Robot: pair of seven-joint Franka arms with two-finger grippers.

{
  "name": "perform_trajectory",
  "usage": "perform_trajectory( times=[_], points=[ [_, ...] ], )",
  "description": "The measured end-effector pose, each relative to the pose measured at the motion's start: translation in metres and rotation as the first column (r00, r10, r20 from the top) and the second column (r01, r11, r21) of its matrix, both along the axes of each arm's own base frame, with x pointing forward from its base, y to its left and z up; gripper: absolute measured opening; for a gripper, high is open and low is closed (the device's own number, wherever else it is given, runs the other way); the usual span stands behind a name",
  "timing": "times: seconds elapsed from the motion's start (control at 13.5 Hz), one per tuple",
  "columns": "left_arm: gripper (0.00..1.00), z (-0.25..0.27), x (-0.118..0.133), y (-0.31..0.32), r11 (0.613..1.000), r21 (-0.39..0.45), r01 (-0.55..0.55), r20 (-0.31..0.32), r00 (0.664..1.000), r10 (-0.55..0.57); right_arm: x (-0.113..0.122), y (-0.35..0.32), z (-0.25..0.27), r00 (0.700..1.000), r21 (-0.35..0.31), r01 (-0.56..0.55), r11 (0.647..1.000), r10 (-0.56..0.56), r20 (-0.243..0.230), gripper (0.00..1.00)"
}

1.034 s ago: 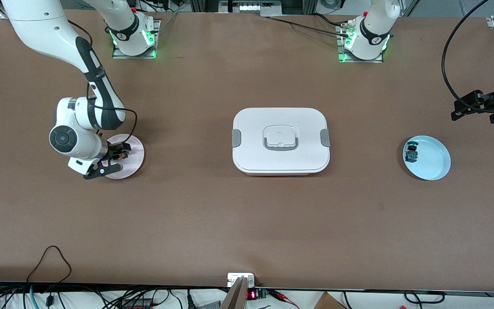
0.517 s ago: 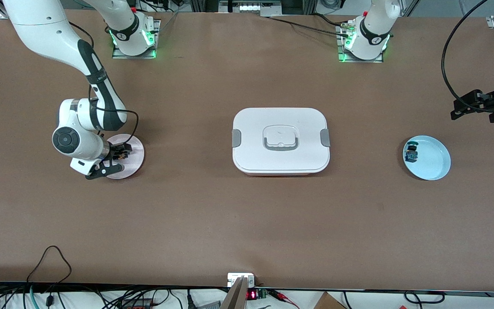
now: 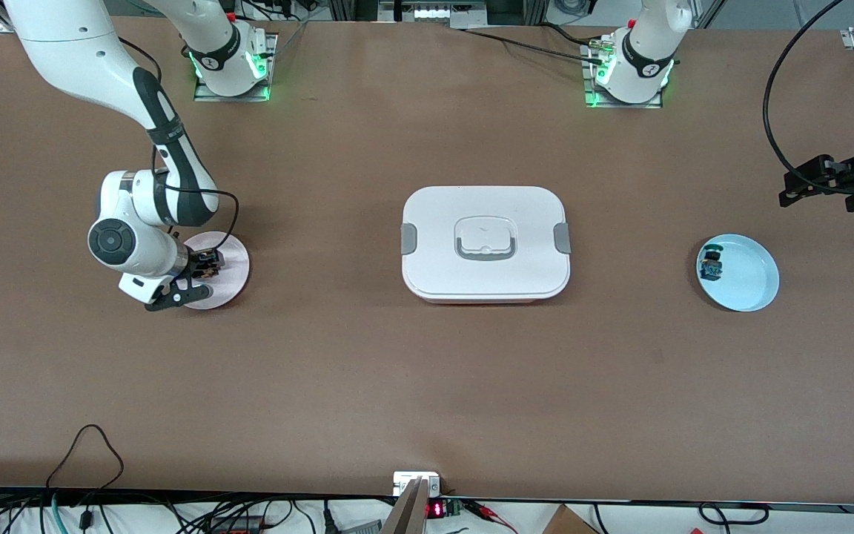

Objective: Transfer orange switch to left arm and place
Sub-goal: 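Close the right gripper on the orange switch, then lift the orange switch with the right gripper toward the white box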

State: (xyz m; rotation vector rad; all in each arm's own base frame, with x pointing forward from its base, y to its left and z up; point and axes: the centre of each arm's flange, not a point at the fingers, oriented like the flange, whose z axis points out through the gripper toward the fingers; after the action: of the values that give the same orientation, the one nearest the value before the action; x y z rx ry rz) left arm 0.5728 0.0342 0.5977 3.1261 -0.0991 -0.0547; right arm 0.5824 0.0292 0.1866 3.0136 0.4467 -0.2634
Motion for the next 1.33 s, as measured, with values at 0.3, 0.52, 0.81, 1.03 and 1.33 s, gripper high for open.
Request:
perform_trajectory(
  times=[0.3, 0.52, 0.81, 1.03, 1.33],
  points=[
    [1.00, 0.000, 0.000, 0.000, 1.000, 0.000, 0.000, 0.000, 1.000, 0.000, 0.014, 0.006, 0.046, 0.999, 0.013, -0.004, 1.000, 0.004, 0.048, 0.72],
    [1.00, 0.000, 0.000, -0.001, 1.000, 0.000, 0.002, 0.000, 1.000, -0.002, 0.025, 0.017, 0.093, 0.998, 0.028, -0.009, 1.000, 0.007, 0.059, 0.72],
    [1.00, 0.000, 0.000, -0.001, 1.000, 0.000, 0.002, 0.001, 1.000, -0.002, 0.052, 0.045, 0.165, 0.996, 0.104, 0.001, 0.995, -0.010, 0.084, 0.72],
    [1.00, 0.000, 0.000, -0.002, 1.000, 0.000, 0.003, 0.001, 1.000, -0.003, 0.062, 0.074, 0.221, 0.994, 0.136, -0.039, 0.990, 0.024, 0.109, 0.72],
    [1.00, 0.001, 0.001, -0.011, 1.000, -0.001, 0.019, 0.002, 1.000, -0.019, 0.056, 0.116, 0.270, 0.987, 0.236, -0.093, 0.967, 0.058, 0.151, 0.72]
  ],
)
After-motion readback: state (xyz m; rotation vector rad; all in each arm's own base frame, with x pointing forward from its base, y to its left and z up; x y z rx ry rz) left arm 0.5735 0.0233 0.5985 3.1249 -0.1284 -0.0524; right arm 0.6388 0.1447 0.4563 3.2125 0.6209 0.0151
